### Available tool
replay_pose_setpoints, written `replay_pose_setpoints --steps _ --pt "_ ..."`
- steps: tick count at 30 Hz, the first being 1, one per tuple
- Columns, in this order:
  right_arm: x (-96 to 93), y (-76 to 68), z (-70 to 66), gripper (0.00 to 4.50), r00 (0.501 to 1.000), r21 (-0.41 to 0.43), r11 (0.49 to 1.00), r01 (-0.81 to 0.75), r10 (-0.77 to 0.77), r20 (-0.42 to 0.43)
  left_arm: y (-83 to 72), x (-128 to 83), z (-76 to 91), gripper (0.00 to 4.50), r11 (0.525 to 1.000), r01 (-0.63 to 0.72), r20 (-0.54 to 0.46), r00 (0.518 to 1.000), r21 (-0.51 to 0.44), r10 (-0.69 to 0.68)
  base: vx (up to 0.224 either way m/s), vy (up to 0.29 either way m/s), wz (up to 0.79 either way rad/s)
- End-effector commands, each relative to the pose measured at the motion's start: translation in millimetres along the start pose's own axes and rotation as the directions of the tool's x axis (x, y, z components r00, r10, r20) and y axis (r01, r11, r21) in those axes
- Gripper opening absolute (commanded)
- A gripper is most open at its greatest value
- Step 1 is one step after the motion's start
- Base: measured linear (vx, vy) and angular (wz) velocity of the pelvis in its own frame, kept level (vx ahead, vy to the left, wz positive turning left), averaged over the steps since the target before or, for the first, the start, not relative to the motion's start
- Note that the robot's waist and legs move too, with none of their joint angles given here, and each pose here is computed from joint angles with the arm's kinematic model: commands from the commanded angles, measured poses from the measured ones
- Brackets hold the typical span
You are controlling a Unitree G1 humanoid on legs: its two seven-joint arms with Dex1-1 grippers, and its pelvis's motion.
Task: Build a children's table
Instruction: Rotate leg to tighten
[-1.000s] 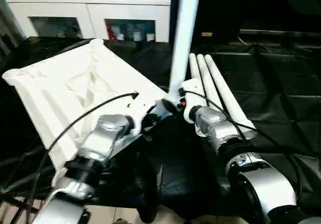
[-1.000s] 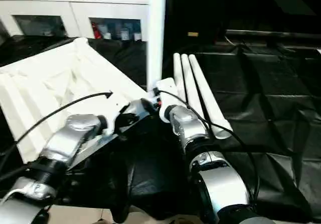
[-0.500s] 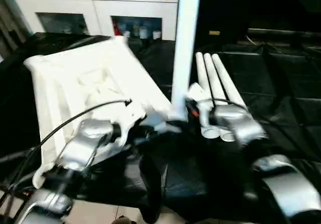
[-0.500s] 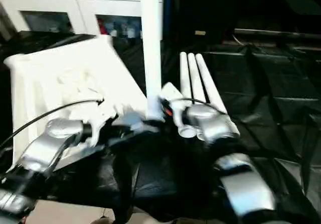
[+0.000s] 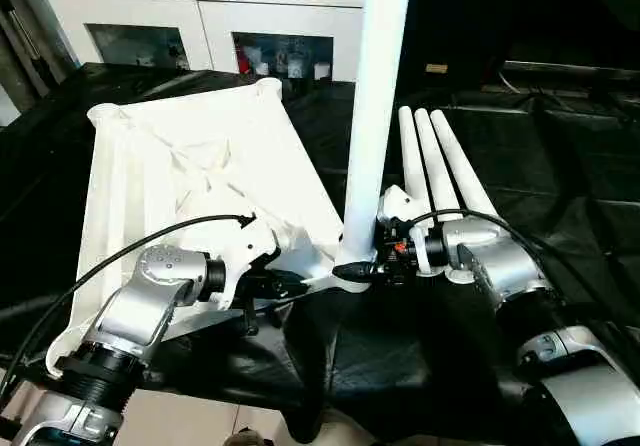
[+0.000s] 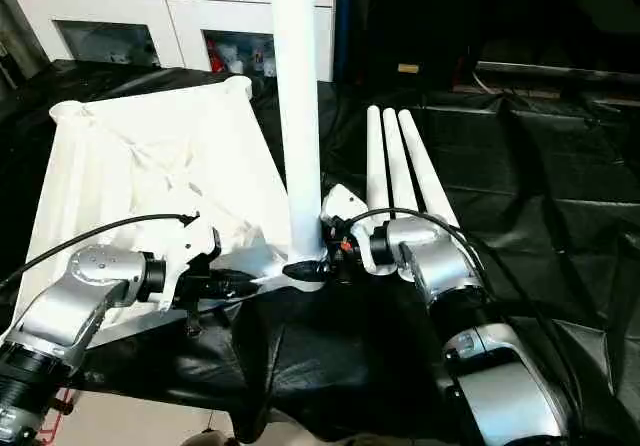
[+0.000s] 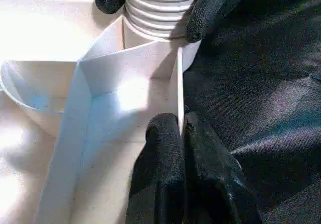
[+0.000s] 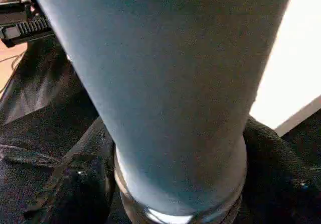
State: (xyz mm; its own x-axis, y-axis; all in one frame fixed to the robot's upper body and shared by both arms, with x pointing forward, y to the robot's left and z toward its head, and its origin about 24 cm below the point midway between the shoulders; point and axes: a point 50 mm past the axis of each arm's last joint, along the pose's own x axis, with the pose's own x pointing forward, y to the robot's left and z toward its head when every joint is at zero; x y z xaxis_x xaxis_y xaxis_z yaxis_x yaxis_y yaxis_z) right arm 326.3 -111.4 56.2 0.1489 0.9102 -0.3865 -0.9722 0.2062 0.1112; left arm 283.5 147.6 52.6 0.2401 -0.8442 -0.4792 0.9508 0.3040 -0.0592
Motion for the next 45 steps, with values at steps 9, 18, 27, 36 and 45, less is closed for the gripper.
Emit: replay_pose_setpoints --steps 9,18,27,36,45 --pt "46.5 -7.0 -4.6 2.80 0.922 0.224 0.908 0.355 -0.379 0.076 19.0 30.9 27.9 0.00 0.963 -0.263 0.071 0.961 -0.059 0.267 0.000 0.000 0.00" --pt "90.0 1.3 4.3 3.15 0.838 0.311 0.807 0.503 -0.543 0.054 24.9 52.0 47.8 0.00 0.908 -0.406 0.108 0.903 -0.108 0.416 0.000 0.000 0.00" --pt "70.2 -3.1 16.8 3.72 0.914 0.107 0.922 0.373 -0.385 0.128 10.1 44.8 41.8 0.00 0.974 -0.228 0.133 0.965 -0.017 0.228 0.000 0.000 0.00" --pt "22.2 0.9 2.4 3.72 0.991 -0.040 0.993 0.109 -0.106 0.082 -6.9 28.4 28.2 0.00 0.996 0.005 0.112 0.994 0.085 -0.015 0.000 0.000 0.00" --pt "2.8 10.7 -5.2 3.72 0.998 -0.055 0.997 -0.060 0.061 0.017 -11.1 13.2 19.4 0.00 0.989 0.103 0.082 0.990 0.108 -0.112 0.000 0.000 0.00"
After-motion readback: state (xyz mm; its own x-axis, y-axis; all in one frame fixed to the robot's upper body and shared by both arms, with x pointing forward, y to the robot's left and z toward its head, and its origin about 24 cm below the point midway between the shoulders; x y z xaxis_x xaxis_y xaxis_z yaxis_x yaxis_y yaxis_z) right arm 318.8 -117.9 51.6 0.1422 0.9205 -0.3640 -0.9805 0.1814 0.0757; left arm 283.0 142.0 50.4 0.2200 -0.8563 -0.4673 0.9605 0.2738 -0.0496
